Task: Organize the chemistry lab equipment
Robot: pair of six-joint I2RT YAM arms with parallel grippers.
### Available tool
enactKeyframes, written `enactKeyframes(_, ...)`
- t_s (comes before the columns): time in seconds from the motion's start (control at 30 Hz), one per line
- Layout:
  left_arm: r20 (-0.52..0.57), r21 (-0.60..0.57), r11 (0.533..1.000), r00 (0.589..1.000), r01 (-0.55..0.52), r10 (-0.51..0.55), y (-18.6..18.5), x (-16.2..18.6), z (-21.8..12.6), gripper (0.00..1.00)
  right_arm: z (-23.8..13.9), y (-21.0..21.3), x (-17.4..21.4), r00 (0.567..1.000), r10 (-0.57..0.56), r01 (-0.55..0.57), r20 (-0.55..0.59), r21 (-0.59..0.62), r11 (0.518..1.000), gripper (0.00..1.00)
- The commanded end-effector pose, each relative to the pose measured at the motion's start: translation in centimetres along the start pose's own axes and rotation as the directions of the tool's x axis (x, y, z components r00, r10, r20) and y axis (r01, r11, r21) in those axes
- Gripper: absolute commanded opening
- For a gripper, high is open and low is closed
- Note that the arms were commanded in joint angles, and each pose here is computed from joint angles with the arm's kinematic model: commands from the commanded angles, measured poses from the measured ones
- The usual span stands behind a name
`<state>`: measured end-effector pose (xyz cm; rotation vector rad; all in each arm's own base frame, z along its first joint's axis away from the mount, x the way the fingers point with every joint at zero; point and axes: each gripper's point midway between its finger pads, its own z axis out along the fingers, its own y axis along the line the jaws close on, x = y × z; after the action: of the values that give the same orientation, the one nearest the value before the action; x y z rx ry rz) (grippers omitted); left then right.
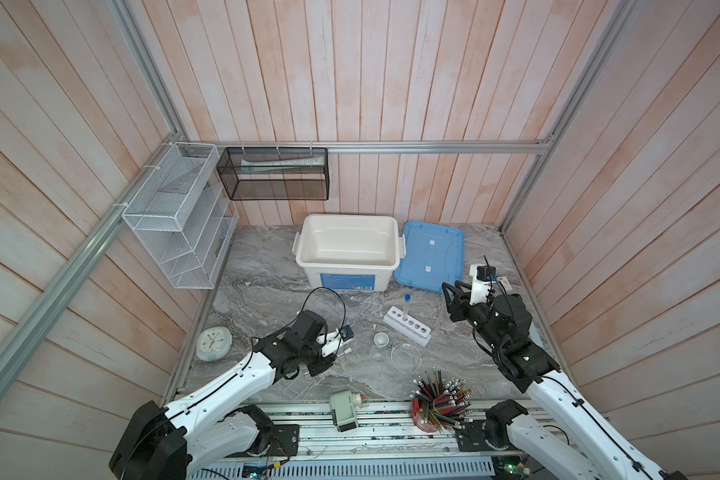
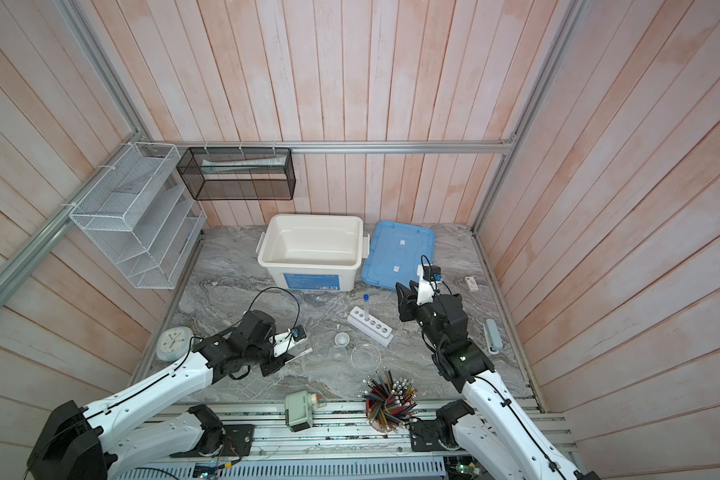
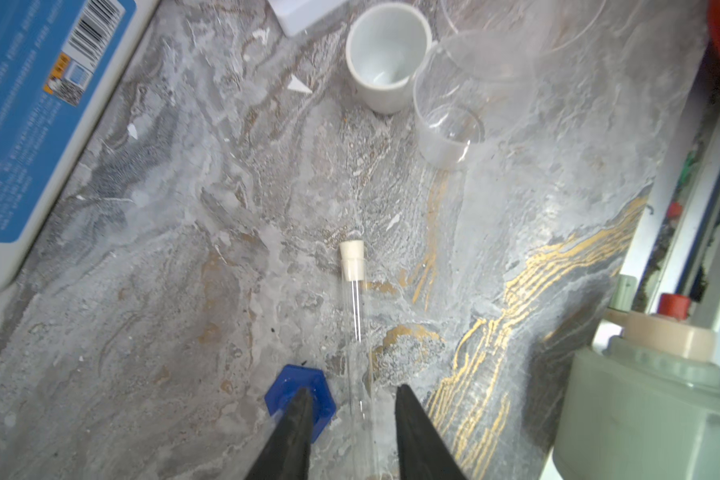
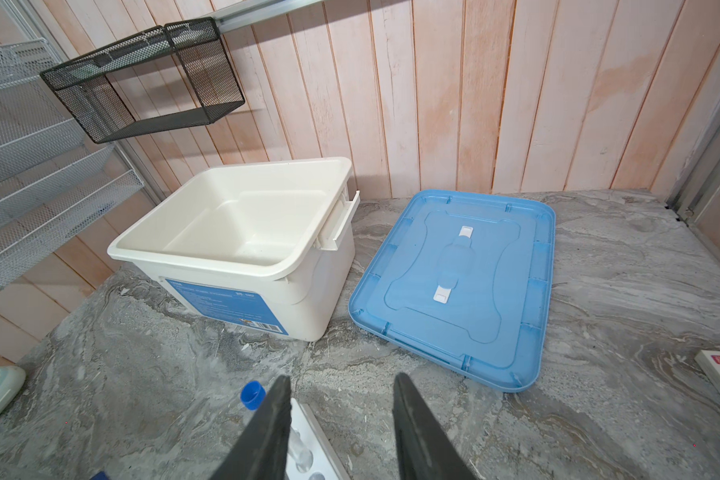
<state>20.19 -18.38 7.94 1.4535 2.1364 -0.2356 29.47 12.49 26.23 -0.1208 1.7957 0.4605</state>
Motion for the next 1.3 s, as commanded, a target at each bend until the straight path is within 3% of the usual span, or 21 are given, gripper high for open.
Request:
enactKeyframes(0.0, -0.052, -0.014, 1.0, 0.999, -0.002, 0.002, 0.1, 0.9, 0.6, 0.38, 0.1, -0.2, 0.5, 1.0, 0.009, -0.009, 0.0, -0.002, 1.0, 0.42)
enactKeyframes(0.43, -0.166, -0.043, 0.998, 0.986, -0.041, 0.033, 0.9, 2.2, 2.4, 0.48, 0.4, -0.6, 2.2, 1.0, 0.006, -0.006, -0.015, 0.0, 1.0, 0.42)
enactKeyframes(1.27, -0.254, 0.006, 0.999, 0.966, -0.05, 0.05, -0.3, 3.9, 3.8, 0.39, 0.5, -1.3, 3.2, 1.0, -0.008, 0.008, -0.018, 0.026, 1.0, 0.42)
